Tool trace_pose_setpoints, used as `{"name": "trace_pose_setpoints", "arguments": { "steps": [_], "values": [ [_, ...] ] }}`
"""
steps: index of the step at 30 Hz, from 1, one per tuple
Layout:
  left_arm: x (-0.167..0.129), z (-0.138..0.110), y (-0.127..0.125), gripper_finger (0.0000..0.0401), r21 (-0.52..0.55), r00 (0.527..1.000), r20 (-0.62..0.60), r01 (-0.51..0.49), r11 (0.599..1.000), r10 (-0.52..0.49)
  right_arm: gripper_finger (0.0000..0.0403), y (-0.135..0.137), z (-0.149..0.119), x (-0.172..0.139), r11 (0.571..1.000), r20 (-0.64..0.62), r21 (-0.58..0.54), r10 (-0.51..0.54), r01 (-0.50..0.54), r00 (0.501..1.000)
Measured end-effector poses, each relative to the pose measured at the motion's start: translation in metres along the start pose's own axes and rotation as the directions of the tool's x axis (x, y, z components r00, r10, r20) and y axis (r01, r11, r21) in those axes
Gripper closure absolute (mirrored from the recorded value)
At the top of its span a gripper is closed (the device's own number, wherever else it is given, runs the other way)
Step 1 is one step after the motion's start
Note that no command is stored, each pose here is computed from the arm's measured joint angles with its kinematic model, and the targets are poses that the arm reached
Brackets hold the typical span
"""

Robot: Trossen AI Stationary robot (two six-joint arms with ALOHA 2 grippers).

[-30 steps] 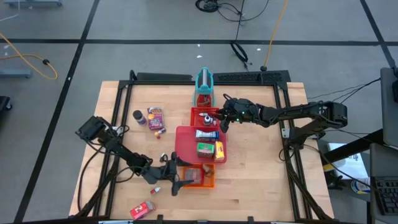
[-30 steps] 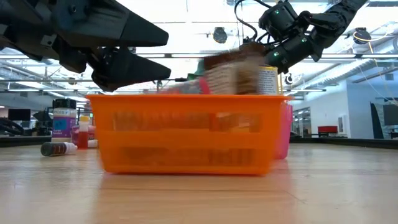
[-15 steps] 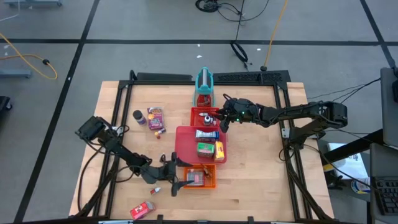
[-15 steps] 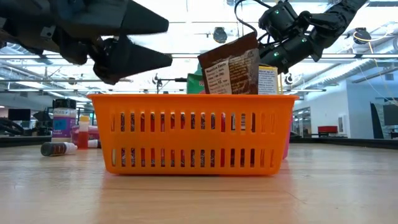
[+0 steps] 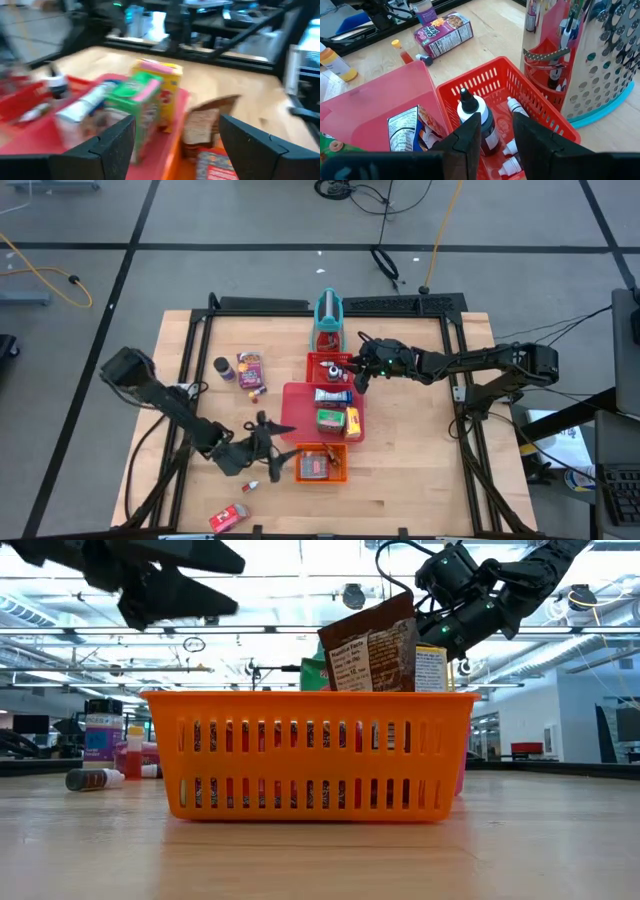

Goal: Pick & Place Kitchen Items
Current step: Put the big yellow food coloring bottle into the red bin

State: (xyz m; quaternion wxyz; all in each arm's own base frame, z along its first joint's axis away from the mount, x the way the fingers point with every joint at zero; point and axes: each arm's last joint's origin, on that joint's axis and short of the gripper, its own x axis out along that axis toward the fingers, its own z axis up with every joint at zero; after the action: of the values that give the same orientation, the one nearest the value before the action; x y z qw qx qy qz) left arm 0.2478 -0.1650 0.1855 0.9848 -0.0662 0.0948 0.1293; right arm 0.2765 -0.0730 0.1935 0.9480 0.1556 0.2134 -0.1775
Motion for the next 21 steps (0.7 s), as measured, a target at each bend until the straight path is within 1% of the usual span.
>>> {"name": "trace_pose_setpoints", "arguments": {
  "steps": [3,6,8,12,15,21],
  "values": [
    [-0.012,0.01,0.003,0.0125,-0.004,0.998,-0.047,-0.04,0.999,0.039,0.0298,0.0,0.0,0.0,1.0,0.0,0.0,0.0,0.0,1.0],
    [-0.022,0.016,0.004,0.0124,0.001,0.994,-0.099,-0.049,0.999,0.049,0.0298,0.0,0.0,0.0,1.0,-0.001,0.0,0.0,0.0,1.0],
    [-0.03,0.016,0.006,0.0124,0.018,0.989,-0.135,-0.054,0.998,0.056,0.0298,0.0,0.0,0.0,1.0,-0.003,0.0,-0.001,0.001,1.0],
    [-0.046,0.014,0.011,0.0123,0.0,0.978,-0.198,-0.062,0.998,0.061,0.0298,0.0,-0.001,0.0,1.0,-0.009,0.0,-0.003,0.003,1.0],
    [-0.06,0.01,0.017,0.0123,0.005,0.963,-0.26,-0.073,0.997,0.072,0.0298,0.0,-0.001,0.0,1.0,-0.011,-0.001,-0.003,0.003,1.0],
    [-0.087,0.007,0.028,0.0123,0.001,0.941,-0.326,-0.099,0.995,0.094,0.0298,0.0,-0.002,0.0,1.0,-0.014,-0.001,-0.004,0.004,1.0]
  ]
}}
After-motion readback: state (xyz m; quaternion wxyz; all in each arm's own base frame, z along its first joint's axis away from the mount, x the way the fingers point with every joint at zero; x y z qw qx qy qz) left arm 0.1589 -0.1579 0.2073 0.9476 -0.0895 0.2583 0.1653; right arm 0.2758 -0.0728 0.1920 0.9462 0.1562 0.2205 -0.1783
